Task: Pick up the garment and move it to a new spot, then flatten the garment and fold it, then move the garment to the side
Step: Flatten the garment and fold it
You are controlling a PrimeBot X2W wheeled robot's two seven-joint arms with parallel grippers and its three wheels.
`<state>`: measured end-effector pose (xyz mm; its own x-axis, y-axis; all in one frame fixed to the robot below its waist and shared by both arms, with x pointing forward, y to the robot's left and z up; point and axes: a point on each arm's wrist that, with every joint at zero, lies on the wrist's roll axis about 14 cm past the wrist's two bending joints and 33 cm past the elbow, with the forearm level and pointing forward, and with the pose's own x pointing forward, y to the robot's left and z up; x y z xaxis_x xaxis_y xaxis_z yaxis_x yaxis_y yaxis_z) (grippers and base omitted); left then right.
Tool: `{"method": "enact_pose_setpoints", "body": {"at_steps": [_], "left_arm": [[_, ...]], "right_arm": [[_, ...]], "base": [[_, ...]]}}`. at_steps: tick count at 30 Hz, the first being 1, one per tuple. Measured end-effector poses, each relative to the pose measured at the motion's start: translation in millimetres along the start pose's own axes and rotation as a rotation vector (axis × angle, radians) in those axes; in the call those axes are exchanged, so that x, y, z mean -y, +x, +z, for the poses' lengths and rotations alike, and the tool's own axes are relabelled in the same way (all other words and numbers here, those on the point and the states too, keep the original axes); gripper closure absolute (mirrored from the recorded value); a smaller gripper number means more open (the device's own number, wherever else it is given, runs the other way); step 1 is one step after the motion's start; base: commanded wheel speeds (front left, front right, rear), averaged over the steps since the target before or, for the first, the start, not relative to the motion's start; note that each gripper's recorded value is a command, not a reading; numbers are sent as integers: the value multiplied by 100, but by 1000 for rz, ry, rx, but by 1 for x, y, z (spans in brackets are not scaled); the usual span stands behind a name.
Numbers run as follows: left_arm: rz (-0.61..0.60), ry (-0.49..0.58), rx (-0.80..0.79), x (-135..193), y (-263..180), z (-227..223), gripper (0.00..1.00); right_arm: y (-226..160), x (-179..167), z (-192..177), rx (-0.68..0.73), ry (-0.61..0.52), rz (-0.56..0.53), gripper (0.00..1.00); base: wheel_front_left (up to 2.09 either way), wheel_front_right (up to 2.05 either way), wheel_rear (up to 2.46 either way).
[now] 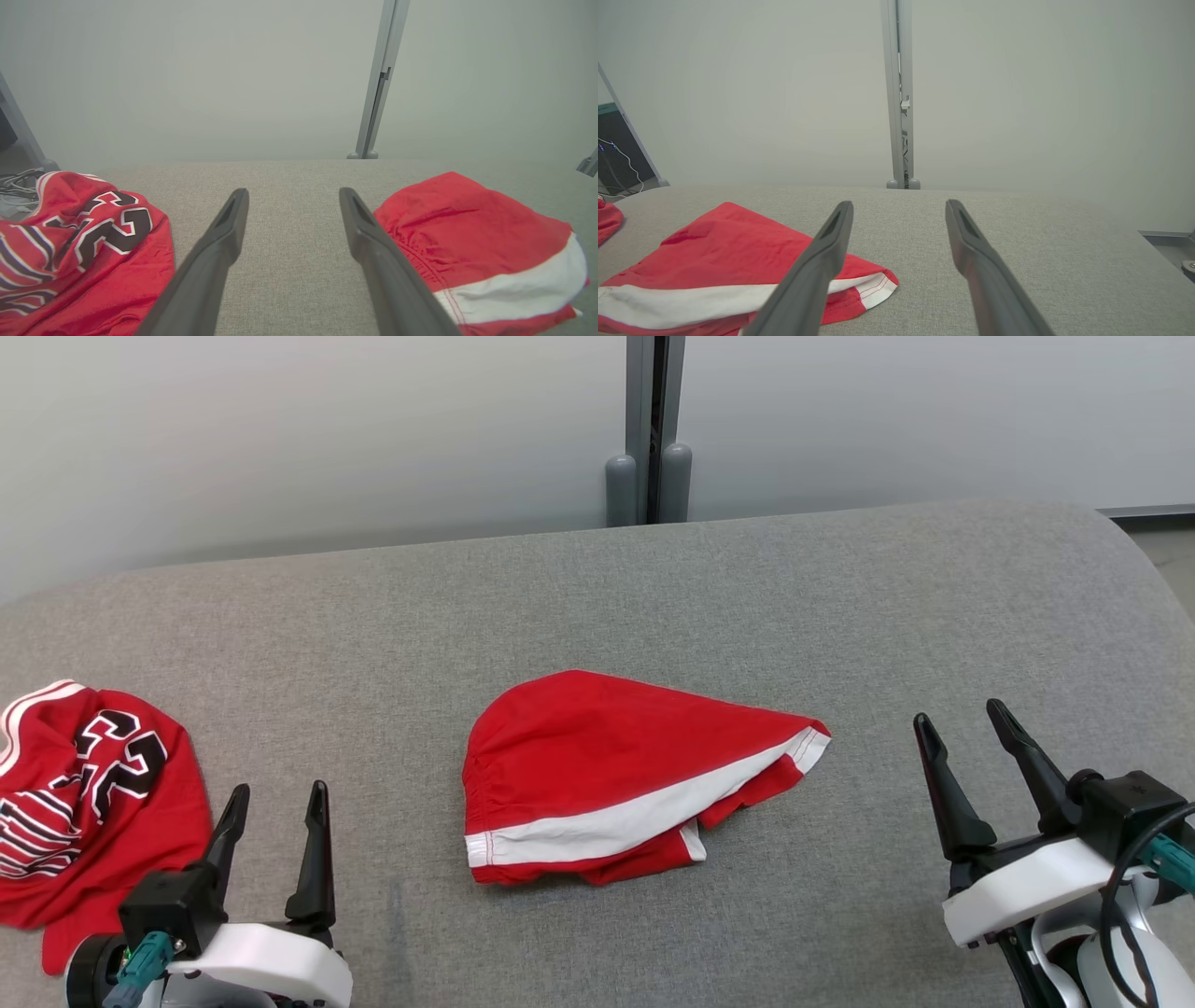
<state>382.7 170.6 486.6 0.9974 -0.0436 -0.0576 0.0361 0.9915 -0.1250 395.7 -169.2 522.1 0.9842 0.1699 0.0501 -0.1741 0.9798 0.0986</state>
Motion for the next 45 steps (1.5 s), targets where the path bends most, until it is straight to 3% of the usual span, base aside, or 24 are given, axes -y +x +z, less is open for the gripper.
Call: {"method": "enact_pose_setpoints", "body": {"at_steps": [13,24,34,35,37,38,45], "left_arm": [[-23,-3,-27,6,1,-3,0],[-263,-122,-302,80,-5,-54,0],[-343,-146,-462,101,-9,-80,2],[-349,-149,-474,102,-10,-82,21],[-356,-151,-478,103,-9,-83,80],[-359,-151,-478,104,-8,-83,100],[-368,-116,-475,101,-2,-83,100]], "right_arm": [[2,-1,-1,-12,4,-2,0],[3,1,-14,-44,18,-12,0],[4,6,-22,-60,33,-30,0],[4,6,-23,-64,35,-31,0],[3,8,-24,-63,39,-37,0],[3,8,-25,-64,41,-39,0],[0,15,-35,-102,31,-52,0]], "base": [[0,0,0],[0,0,0],[0,0,0],[0,0,0],[0,0,0],[0,0,0],[0,0,0]]}}
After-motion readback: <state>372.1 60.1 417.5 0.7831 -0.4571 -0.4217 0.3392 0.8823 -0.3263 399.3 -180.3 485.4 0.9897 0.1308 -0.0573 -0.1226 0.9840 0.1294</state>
